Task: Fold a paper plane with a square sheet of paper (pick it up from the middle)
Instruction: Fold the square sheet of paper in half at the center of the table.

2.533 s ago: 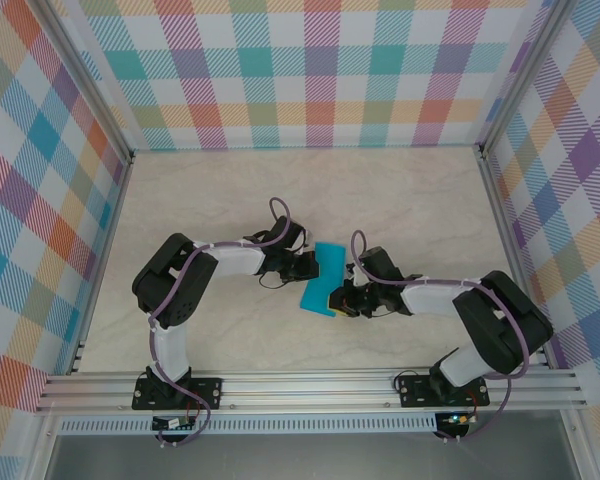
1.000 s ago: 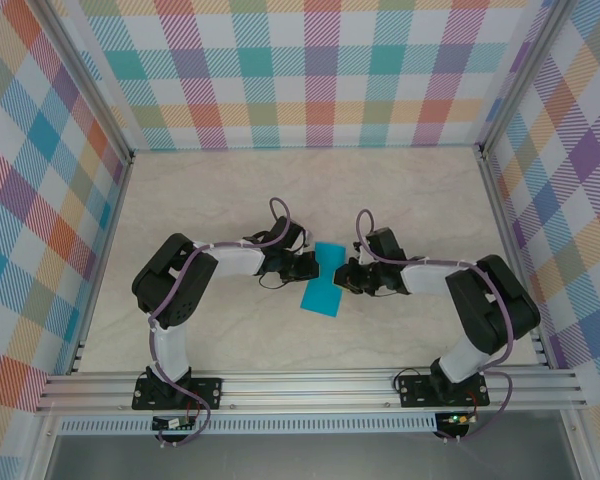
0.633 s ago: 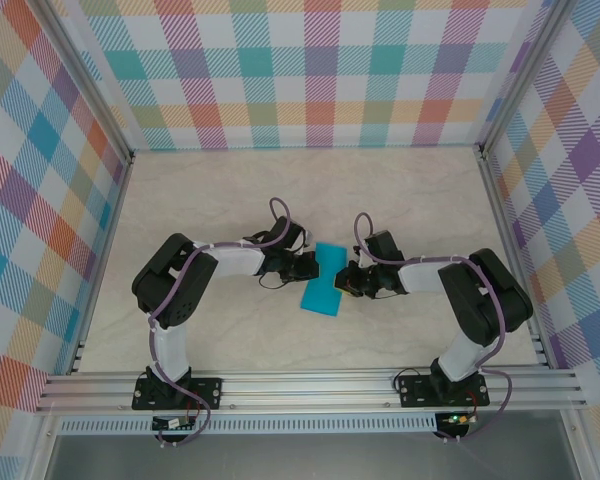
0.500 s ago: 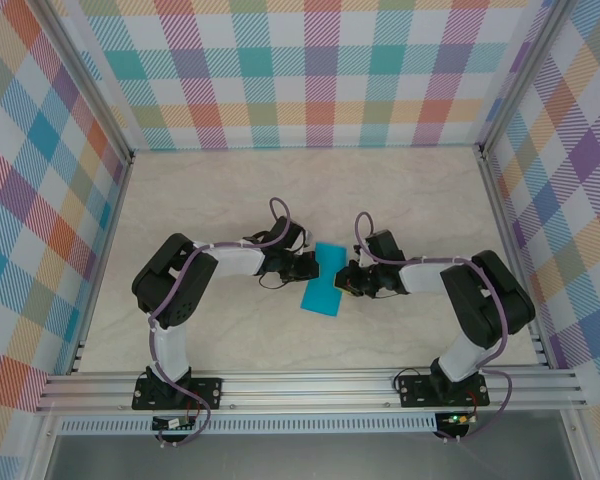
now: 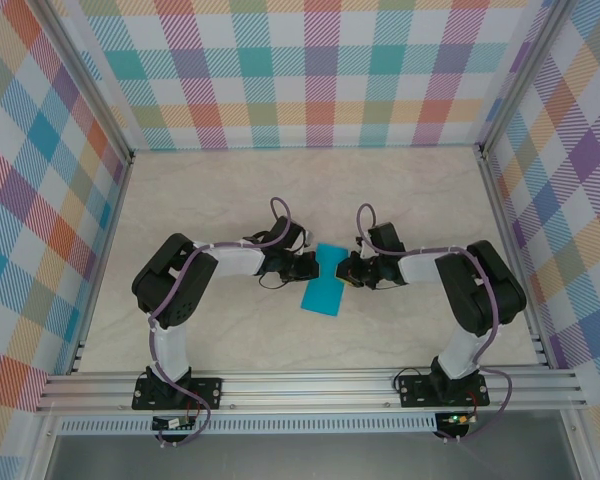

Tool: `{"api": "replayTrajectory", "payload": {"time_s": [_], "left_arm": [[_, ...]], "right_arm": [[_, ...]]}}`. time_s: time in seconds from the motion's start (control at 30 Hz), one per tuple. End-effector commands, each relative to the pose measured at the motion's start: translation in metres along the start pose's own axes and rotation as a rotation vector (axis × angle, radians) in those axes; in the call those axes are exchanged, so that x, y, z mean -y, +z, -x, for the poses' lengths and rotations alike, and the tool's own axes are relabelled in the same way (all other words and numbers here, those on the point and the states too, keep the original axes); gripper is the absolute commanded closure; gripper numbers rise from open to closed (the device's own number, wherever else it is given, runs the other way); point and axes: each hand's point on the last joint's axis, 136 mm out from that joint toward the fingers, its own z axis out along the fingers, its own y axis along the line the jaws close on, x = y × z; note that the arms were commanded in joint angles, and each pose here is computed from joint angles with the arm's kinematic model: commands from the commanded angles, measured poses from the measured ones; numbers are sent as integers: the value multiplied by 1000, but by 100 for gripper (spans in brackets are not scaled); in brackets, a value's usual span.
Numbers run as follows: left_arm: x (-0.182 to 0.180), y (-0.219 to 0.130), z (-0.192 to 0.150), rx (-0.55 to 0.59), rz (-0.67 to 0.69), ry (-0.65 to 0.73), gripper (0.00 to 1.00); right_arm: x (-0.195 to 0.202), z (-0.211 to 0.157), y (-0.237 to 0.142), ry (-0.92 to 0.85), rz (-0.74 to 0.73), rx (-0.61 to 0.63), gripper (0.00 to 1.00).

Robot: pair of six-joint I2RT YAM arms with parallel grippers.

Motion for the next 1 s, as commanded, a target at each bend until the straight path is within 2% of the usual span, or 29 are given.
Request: {"api": "replayTrajectory", "payload": {"time_s": [0.0,0.27,0.43,0.7,0.97], "left_arm": [[-51,15,-49,-142,169,-50,100],[-54,13,-51,-144,176,-45,100],[-53,14,-51,-145,173,-44,100],[-55,14,-53,-148,177,-44,100],[-59,14,-56,-154,185,-48,100]], "right_arm": [[12,-1,5,7,-28,-4,89],[-23,20,-14,-36,54,48,88],[-18,29,-8,-39,45,40,88],[14,24,9,5,-29,11,89],[-20,46,-11,-56,42,38,88]]}}
